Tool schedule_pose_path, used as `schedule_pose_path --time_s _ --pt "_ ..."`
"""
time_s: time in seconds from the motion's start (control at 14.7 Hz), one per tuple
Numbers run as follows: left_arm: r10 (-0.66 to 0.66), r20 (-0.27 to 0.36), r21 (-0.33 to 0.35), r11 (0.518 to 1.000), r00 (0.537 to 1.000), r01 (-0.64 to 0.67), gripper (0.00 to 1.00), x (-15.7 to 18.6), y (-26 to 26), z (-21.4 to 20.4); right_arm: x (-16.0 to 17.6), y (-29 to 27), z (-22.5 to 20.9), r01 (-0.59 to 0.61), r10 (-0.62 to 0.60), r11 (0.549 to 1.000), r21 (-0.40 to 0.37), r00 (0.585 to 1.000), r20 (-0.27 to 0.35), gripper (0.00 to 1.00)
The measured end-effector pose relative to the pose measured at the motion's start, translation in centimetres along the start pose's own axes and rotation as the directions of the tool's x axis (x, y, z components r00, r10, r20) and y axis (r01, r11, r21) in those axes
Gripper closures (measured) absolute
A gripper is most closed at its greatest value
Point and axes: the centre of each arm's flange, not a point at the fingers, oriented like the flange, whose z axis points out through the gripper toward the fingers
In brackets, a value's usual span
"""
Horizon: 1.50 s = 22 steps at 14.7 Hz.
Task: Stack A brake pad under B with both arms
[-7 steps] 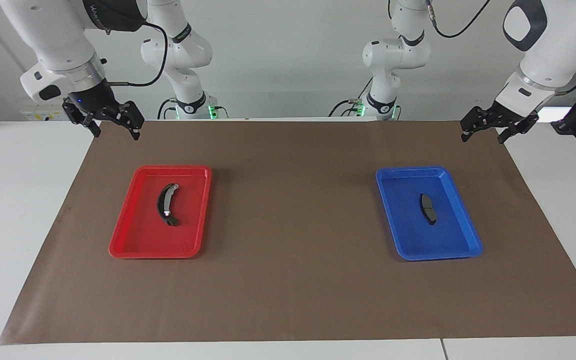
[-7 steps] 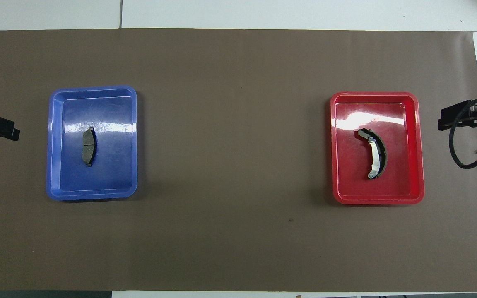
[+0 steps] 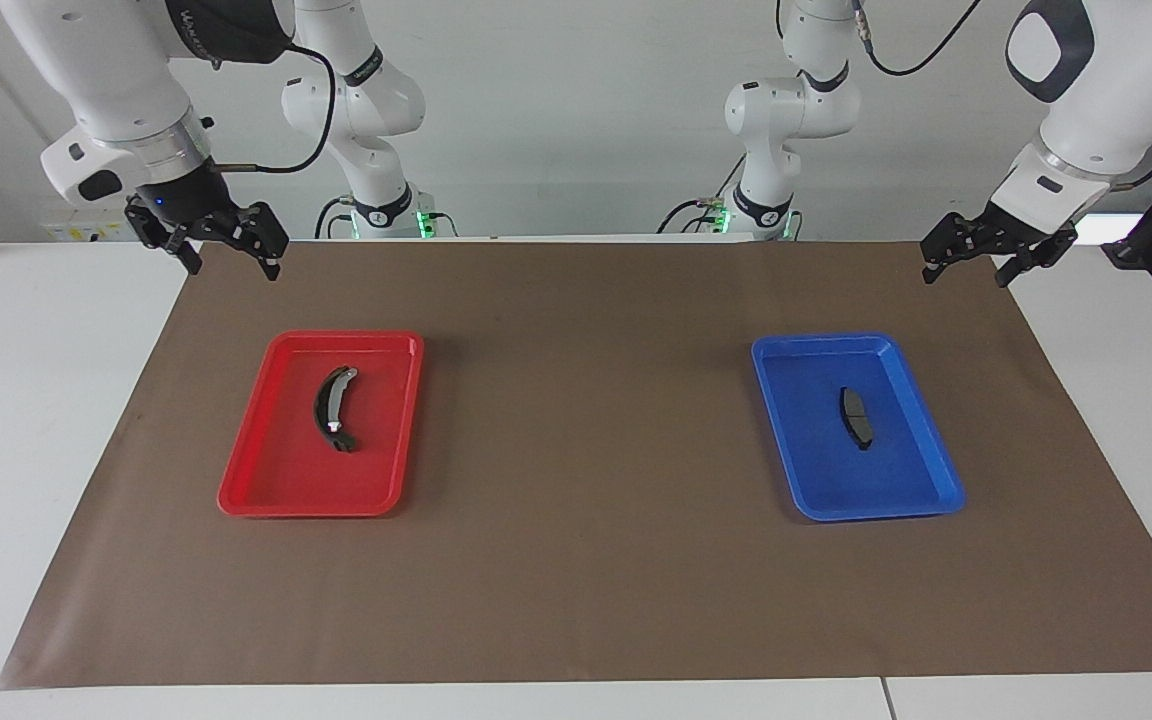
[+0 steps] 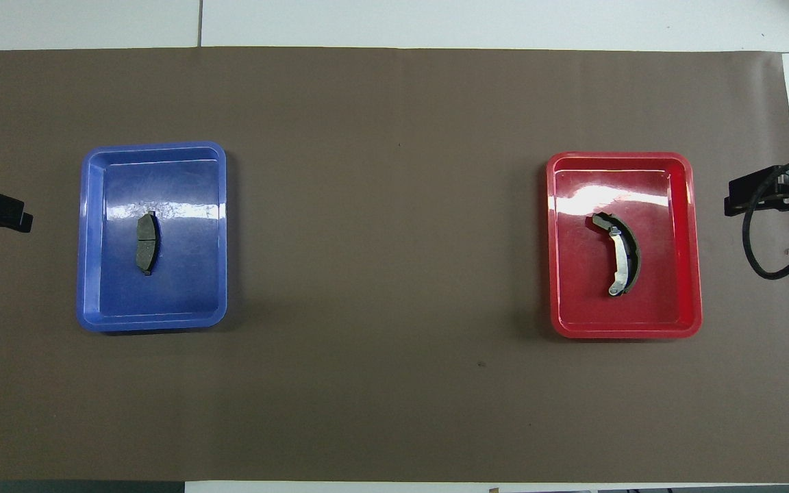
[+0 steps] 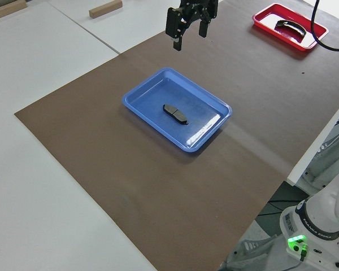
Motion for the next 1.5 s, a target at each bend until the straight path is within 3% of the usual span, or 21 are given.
schedule_pose_path --time_s 1.5 --pt "-0.005 0.010 -0.002 1.000 1.000 0.005 0.00 -0.2 -0.2 0.1 -0.1 -0.5 1.6 0.028 -0.028 1.000 0.001 0.999 0.025 0.00"
